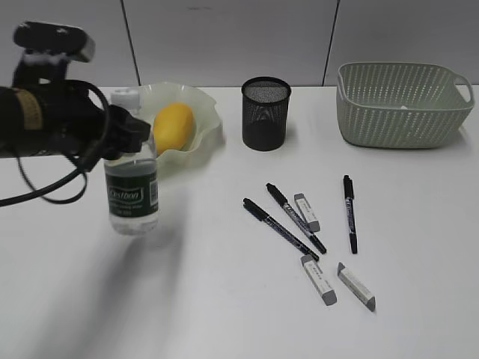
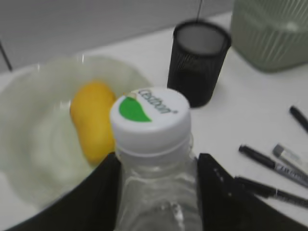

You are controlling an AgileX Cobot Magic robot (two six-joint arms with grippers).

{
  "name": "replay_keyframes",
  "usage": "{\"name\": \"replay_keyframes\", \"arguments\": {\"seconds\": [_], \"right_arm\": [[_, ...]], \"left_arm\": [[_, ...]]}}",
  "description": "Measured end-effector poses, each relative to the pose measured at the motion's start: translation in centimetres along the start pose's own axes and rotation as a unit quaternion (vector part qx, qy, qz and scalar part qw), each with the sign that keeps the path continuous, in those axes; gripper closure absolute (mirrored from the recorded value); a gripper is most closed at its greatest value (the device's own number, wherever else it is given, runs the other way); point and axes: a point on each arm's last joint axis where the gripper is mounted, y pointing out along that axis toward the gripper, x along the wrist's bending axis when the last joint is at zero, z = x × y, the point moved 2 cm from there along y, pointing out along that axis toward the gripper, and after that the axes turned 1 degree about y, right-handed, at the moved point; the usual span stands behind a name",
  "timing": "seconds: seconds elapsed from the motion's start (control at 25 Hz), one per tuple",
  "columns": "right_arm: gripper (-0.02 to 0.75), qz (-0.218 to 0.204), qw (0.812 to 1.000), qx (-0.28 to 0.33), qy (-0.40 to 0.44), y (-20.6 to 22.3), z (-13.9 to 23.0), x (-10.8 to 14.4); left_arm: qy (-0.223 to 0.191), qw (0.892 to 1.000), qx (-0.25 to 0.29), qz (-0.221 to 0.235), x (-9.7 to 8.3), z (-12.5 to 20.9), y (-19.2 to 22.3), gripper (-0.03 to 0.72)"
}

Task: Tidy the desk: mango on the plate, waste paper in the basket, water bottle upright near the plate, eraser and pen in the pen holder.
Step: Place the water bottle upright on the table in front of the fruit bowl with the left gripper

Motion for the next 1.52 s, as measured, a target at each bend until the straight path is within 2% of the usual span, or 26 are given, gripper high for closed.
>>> {"name": "replay_keyframes", "arguments": {"seconds": [0.08, 0.12, 0.24, 0.32, 0.52, 0.84, 1.04, 1.24, 1.32, 1.4, 1.52], "right_arm": [[0.323, 0.000, 1.000, 0.000, 0.000, 0.0, 0.0, 0.0], [0.324, 0.000, 1.000, 0.000, 0.000, 0.0, 0.0, 0.0], [0.323, 0.000, 1.000, 0.000, 0.000, 0.0, 0.0, 0.0], [0.323, 0.000, 1.000, 0.000, 0.000, 0.0, 0.0, 0.0], [0.323, 0.000, 1.000, 0.000, 0.000, 0.0, 0.0, 0.0], [0.325, 0.000, 1.000, 0.000, 0.000, 0.0, 0.0, 0.0], [0.325, 0.000, 1.000, -0.001, 0.000, 0.0, 0.0, 0.0], [0.325, 0.000, 1.000, -0.001, 0.000, 0.0, 0.0, 0.0], [0.325, -0.001, 1.000, -0.002, 0.000, 0.0, 0.0, 0.0], [0.325, -0.001, 1.000, -0.002, 0.000, 0.0, 0.0, 0.0], [0.325, -0.001, 1.000, -0.002, 0.000, 0.0, 0.0, 0.0]], "left_arm": [[0.012, 0.998, -0.056, 0.012, 1.0, 0.6, -0.4, 0.333], [0.017, 0.998, -0.066, 0.010, 1.5, 0.9, -0.3, 0.333], [0.029, 0.998, -0.059, -0.012, 3.6, 2.3, 0.7, 0.333], [0.047, 0.997, -0.064, -0.015, 4.3, 3.0, 1.5, 0.333], [0.055, 0.994, -0.099, 0.006, 4.3, 4.0, 3.4, 0.333], [0.057, 0.992, -0.107, 0.018, 4.2, 4.6, 4.0, 0.329], [0.060, 0.991, -0.117, 0.018, 4.1, 4.0, 3.7, 0.235], [0.078, 0.978, -0.194, 0.013, 3.5, 0.1, 0.6, 0.150], [0.076, 0.976, -0.206, 0.005, 3.4, -1.2, -1.1, 0.116], [0.052, 0.980, -0.193, -0.019, 3.5, -2.6, -3.6, 0.124], [0.018, 0.988, -0.124, -0.088, 4.2, -3.8, -8.3, 0.214]]}}
